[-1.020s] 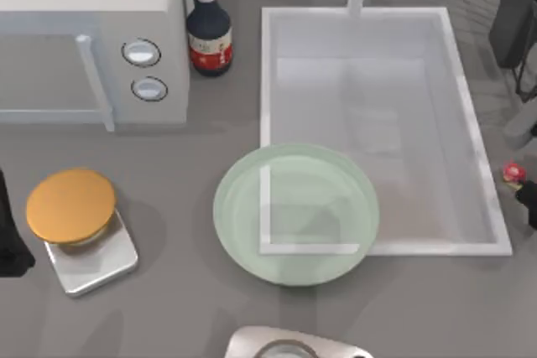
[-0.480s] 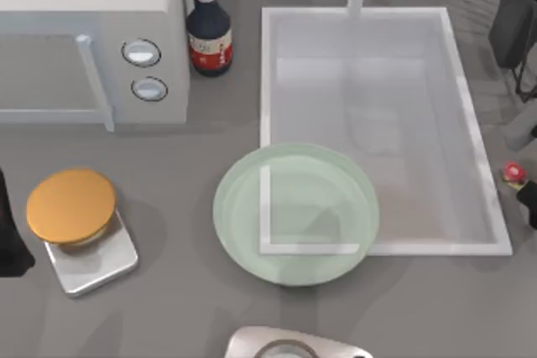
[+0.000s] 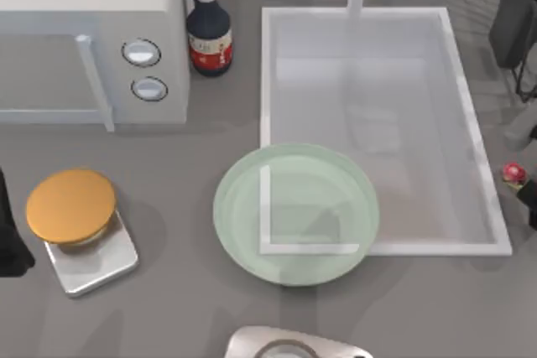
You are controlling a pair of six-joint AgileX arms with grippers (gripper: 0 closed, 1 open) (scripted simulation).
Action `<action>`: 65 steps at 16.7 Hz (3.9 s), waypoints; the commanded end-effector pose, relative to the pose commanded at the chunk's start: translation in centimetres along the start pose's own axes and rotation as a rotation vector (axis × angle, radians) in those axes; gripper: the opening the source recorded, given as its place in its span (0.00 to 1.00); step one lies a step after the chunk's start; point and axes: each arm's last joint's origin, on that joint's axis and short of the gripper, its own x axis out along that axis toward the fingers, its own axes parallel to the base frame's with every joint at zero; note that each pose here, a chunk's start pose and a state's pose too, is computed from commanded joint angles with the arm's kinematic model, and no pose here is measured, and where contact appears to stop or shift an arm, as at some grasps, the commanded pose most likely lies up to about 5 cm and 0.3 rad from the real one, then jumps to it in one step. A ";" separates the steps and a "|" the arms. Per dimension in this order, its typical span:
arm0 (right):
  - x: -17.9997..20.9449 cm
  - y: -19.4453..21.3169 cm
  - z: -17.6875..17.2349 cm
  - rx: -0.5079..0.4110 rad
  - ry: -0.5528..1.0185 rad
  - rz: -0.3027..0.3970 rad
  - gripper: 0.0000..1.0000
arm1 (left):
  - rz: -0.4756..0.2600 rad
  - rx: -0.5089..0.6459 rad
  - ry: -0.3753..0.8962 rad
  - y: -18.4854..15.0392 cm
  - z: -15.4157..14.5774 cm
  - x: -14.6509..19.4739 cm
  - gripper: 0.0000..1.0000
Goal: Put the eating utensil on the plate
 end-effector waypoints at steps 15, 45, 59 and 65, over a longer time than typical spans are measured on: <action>-4.5 -0.1 0.4 0.015 -0.045 -0.011 0.00 | 0.000 0.000 0.000 0.0 0.0 0.0 1.00; -9.5 14.1 14.9 1.052 0.059 -0.028 0.00 | 0.000 0.000 0.000 0.0 0.0 0.0 1.00; -8.3 23.2 19.5 2.215 0.002 -0.056 0.00 | 0.000 0.000 0.000 0.0 0.0 0.0 1.00; -8.7 23.4 19.8 2.342 -0.018 -0.033 0.00 | 0.000 0.000 0.000 0.0 0.0 0.0 1.00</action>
